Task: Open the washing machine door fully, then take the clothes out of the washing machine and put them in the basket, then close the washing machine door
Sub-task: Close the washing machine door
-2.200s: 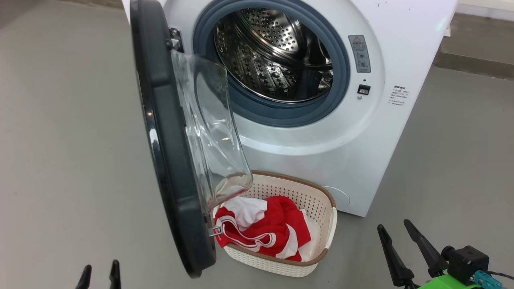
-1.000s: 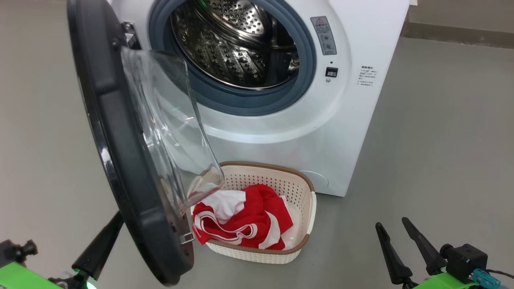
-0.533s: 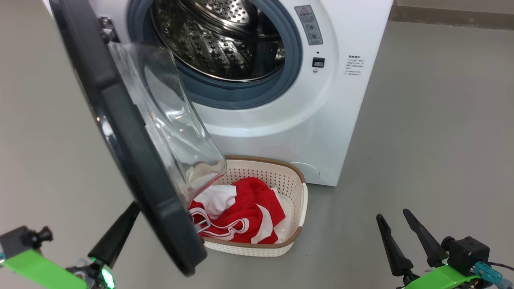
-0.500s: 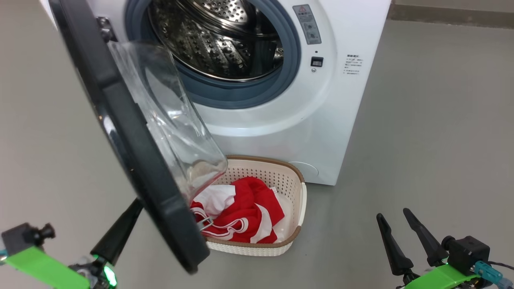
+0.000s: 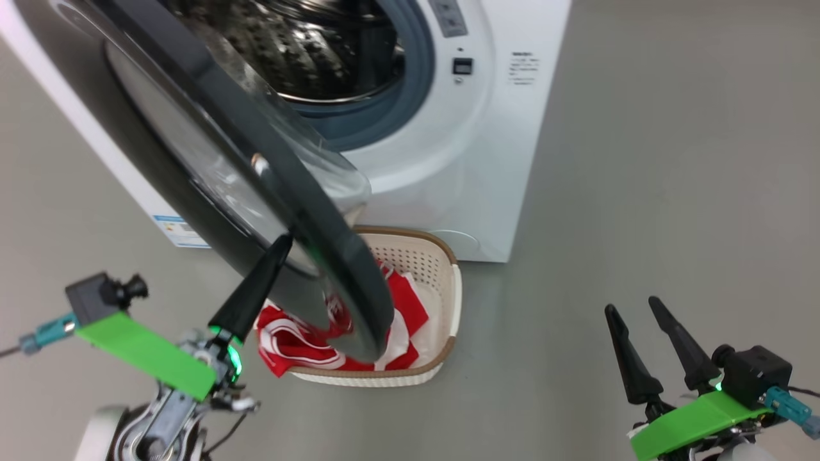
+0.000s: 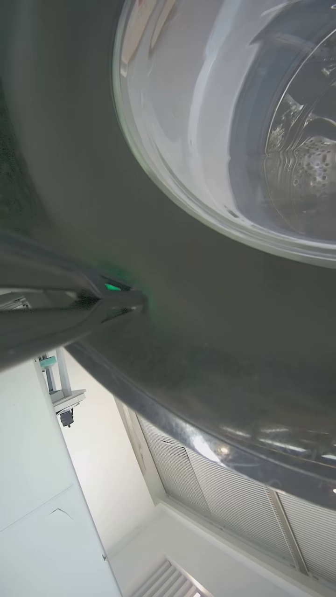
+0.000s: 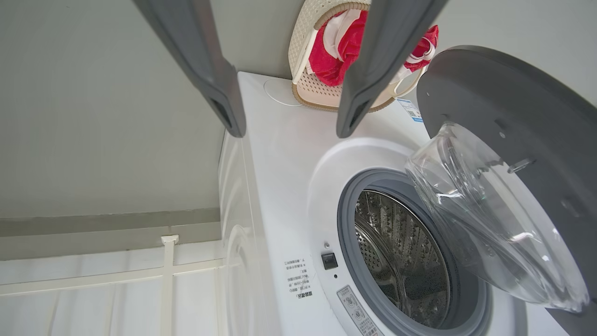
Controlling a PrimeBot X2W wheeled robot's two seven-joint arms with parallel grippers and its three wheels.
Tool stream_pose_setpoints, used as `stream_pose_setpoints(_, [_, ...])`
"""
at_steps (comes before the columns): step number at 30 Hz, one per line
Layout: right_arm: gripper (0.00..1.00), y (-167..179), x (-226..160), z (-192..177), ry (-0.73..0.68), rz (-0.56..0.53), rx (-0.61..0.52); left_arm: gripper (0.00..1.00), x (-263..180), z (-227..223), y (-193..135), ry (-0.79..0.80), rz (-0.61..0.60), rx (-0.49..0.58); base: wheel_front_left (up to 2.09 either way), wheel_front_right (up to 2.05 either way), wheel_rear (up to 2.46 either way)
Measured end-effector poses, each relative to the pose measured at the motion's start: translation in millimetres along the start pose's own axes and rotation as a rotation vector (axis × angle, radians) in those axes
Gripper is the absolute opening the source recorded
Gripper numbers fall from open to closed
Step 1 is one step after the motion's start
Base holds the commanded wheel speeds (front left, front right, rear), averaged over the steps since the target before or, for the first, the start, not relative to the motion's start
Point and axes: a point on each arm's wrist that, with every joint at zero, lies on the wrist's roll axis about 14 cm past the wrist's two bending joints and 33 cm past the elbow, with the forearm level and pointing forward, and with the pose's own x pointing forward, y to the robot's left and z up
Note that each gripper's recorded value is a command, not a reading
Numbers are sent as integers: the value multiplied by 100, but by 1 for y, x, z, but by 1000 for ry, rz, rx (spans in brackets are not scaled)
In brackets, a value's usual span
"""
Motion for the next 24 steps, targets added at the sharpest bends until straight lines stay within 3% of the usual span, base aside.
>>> stream_pose_setpoints(24, [100,-66,-23,11,-49,-218,23,0,130,-13,3,-91,-49,79,0,0,0])
